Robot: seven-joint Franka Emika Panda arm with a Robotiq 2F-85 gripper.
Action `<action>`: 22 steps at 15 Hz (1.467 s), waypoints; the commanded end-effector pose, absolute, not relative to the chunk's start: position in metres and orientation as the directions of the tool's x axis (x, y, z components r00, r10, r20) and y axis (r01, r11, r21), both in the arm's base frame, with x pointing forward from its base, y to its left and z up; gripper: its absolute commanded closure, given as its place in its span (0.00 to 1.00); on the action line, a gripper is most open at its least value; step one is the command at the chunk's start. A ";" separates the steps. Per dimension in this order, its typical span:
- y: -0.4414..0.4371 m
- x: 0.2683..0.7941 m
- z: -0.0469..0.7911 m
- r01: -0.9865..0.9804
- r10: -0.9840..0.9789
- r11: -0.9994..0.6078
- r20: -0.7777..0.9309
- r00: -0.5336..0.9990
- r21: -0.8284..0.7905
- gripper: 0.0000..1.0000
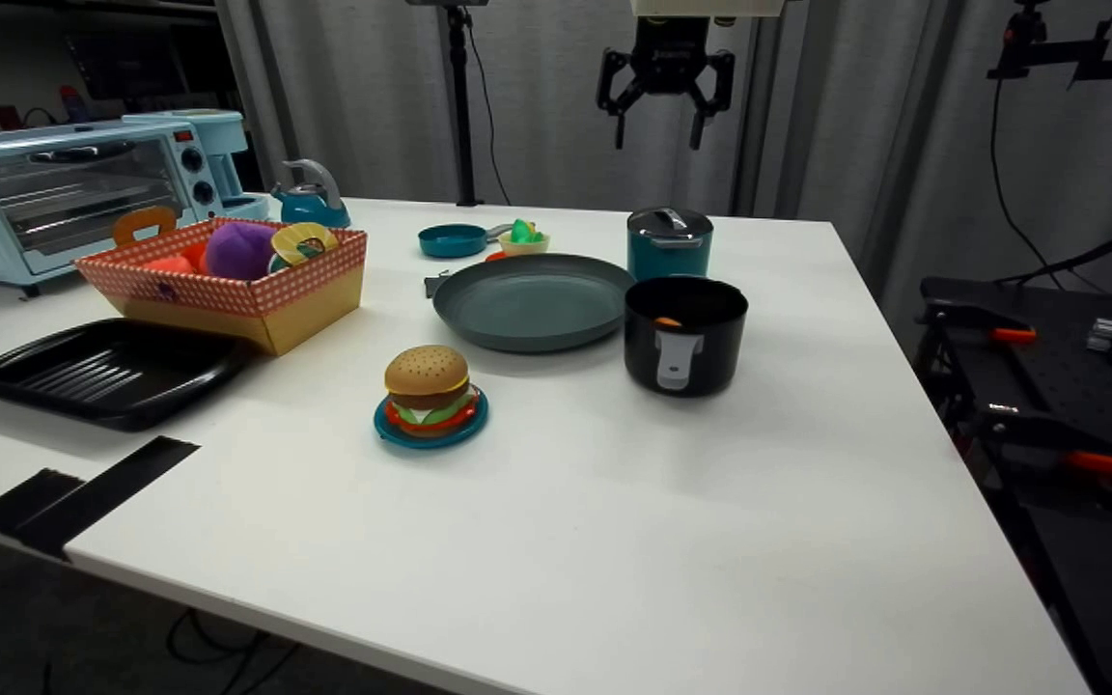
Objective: Move the lid from the blue pot to the black one
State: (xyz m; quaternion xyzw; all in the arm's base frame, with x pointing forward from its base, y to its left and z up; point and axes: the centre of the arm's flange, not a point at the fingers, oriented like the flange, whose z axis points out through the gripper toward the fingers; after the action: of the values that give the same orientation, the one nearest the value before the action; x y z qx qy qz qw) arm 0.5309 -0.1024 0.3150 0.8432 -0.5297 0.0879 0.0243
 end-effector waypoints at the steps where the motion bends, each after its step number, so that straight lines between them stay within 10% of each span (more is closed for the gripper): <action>1: -0.110 0.530 0.303 -0.918 -0.906 -0.395 0.183 0.383 -0.038 0.00; 22: -0.142 0.543 0.237 -0.896 -0.885 -0.443 0.151 0.440 0.021 0.00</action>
State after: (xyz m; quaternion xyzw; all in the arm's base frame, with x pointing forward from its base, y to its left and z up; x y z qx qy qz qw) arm 0.5334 -0.1341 0.2400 0.8316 -0.5505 0.0462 0.0574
